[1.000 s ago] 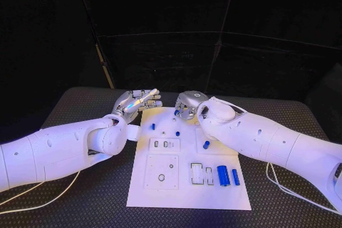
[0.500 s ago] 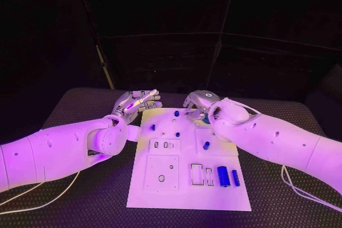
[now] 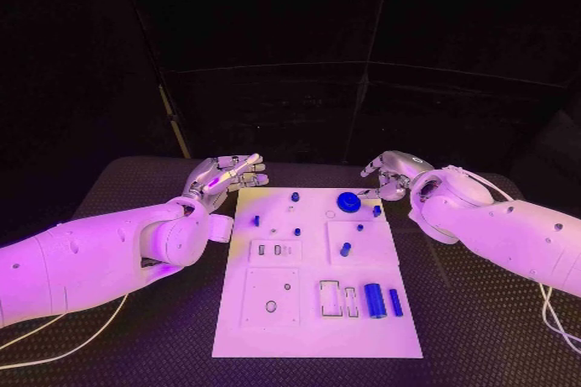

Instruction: Assemble the parts on the task board

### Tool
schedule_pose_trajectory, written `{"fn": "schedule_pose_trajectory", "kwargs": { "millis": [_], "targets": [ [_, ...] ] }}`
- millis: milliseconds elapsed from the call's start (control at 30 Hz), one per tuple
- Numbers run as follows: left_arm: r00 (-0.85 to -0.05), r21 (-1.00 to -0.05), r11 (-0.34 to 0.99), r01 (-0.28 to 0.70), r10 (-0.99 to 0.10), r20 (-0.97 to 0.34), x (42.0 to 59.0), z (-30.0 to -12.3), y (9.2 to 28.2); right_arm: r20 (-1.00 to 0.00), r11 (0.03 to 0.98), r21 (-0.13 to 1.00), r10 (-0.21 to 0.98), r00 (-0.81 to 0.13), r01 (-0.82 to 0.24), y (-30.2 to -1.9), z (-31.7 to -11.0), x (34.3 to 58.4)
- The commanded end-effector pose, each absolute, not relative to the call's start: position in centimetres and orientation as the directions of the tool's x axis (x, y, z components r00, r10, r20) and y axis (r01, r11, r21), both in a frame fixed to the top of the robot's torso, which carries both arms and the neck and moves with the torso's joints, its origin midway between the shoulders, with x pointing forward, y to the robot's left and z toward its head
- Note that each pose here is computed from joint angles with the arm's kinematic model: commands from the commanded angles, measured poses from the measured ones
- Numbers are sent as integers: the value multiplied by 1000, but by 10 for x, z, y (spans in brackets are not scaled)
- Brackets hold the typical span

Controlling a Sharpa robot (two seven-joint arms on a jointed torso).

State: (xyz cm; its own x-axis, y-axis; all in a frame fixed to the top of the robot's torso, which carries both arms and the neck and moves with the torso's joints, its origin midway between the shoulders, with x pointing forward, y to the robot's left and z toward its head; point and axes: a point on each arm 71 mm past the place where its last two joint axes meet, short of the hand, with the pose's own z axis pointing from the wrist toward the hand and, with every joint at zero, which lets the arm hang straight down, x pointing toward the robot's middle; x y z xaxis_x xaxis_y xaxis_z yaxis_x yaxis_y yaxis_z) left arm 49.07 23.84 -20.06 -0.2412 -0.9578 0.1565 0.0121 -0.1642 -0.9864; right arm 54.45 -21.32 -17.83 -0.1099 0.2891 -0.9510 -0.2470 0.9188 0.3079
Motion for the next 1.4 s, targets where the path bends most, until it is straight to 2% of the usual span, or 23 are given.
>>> {"fn": "schedule_pose_trajectory", "kwargs": {
  "millis": [33, 267, 600, 1400],
  "targets": [
    [-250, -985, -172, 19, -955, 162, 490, -199, 237, -924, 915, 363, 329, -197, -175, -217, -184, 546],
    [-252, -985, -172, 18, -954, 162, 491, -199, 235, -917, 915, 369, 328, -228, -165, -211, -189, 552],
    [-255, -985, -172, 15, -953, 163, 491, -200, 233, -934, 921, 322, 270, -234, -219, -191, -192, 554],
    [-255, -985, -171, 12, -953, 162, 492, -200, 233, -938, 924, 282, 210, -274, -259, -177, -198, 555]
  ]
}}
